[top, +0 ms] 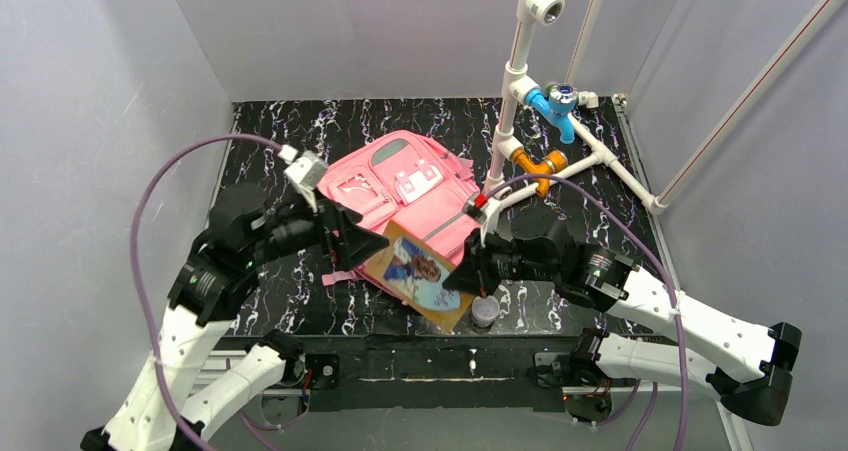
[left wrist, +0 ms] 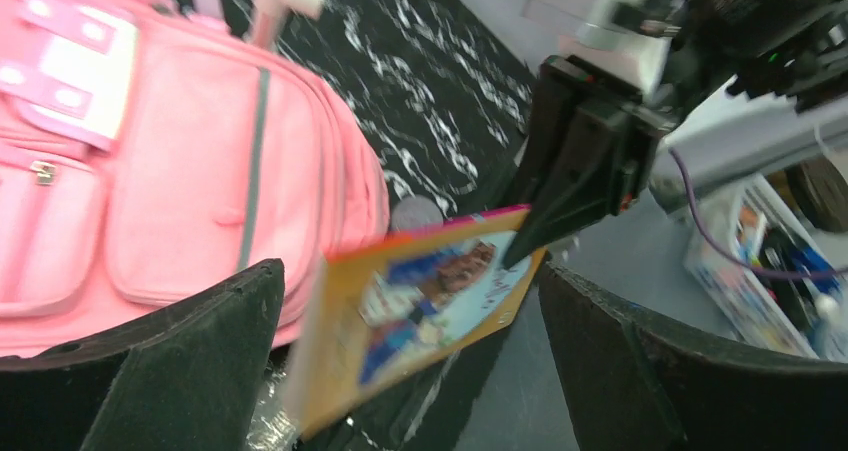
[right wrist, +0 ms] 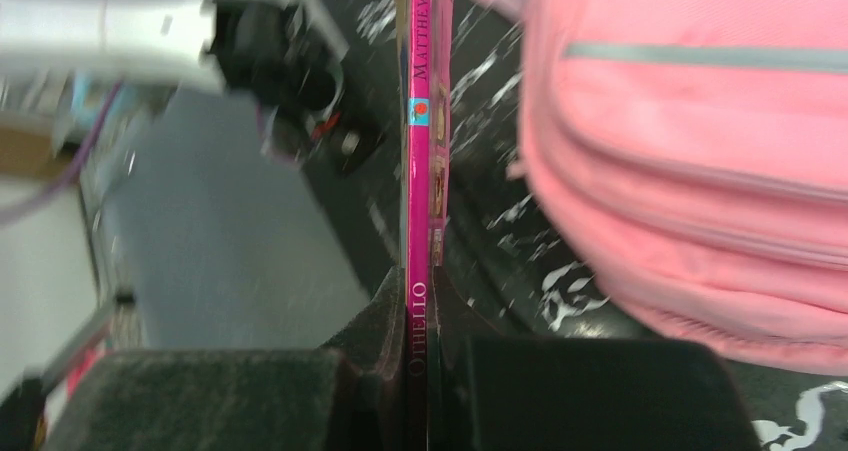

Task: Pack the student bag
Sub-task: Pick up the book from the center of the board.

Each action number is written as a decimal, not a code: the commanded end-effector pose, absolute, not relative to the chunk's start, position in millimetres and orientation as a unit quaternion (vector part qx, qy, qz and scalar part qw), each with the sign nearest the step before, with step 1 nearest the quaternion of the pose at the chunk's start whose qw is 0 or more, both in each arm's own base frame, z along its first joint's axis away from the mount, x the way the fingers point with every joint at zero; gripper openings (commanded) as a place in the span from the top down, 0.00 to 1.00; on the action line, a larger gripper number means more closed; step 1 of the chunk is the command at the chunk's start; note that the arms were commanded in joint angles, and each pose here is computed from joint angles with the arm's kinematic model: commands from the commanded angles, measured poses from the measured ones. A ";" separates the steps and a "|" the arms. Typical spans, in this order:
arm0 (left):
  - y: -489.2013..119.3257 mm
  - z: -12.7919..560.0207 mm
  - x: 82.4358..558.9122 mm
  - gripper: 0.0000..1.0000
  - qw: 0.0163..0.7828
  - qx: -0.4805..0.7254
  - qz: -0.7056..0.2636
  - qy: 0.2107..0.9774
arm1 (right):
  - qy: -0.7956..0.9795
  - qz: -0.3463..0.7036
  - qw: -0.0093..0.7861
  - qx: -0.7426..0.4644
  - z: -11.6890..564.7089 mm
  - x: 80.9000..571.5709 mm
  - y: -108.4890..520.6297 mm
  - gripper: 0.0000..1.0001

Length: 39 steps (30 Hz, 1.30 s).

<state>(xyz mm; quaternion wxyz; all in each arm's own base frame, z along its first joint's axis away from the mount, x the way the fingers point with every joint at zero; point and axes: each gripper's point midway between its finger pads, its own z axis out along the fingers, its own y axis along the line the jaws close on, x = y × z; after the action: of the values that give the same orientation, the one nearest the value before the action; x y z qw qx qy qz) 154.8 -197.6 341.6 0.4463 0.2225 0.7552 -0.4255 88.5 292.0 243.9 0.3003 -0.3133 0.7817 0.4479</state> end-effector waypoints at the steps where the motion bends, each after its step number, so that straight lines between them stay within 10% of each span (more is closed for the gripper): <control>1: -224.6 309.6 140.9 0.04 0.325 0.304 -0.475 0.759 | 0.685 0.533 0.242 -0.435 271.2 34.1 291.2 0.99; 14: -227.0 329.4 51.5 0.14 0.162 0.392 -0.662 0.618 | 0.626 0.575 0.254 -0.461 295.8 26.0 302.5 0.99; 23: -234.4 311.4 79.7 1.00 0.204 0.340 -0.616 0.680 | 0.645 0.567 0.349 -0.375 324.0 60.8 306.6 0.97; 25: -237.8 327.0 98.7 1.00 0.273 0.314 -0.600 0.683 | 0.657 0.601 0.362 -0.275 324.0 72.7 304.4 0.45; 32: -247.6 361.2 108.0 1.00 0.287 0.293 -0.640 0.650 | 0.588 0.700 0.348 -0.208 338.6 57.4 295.1 0.39; 36: -250.8 362.4 112.9 1.00 0.286 0.286 -0.645 0.648 | 0.594 0.698 0.351 -0.192 331.1 58.7 288.6 0.50; 39: -251.8 356.1 118.0 1.00 0.266 0.270 -0.636 0.672 | 0.585 0.713 0.348 -0.167 336.9 59.4 284.7 0.99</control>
<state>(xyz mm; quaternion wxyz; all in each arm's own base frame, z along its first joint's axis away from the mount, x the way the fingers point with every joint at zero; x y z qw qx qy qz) 114.4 -250.5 347.3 0.2703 0.2798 0.6677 -0.6347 58.1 293.3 292.9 0.3224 -0.2103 0.6428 0.6623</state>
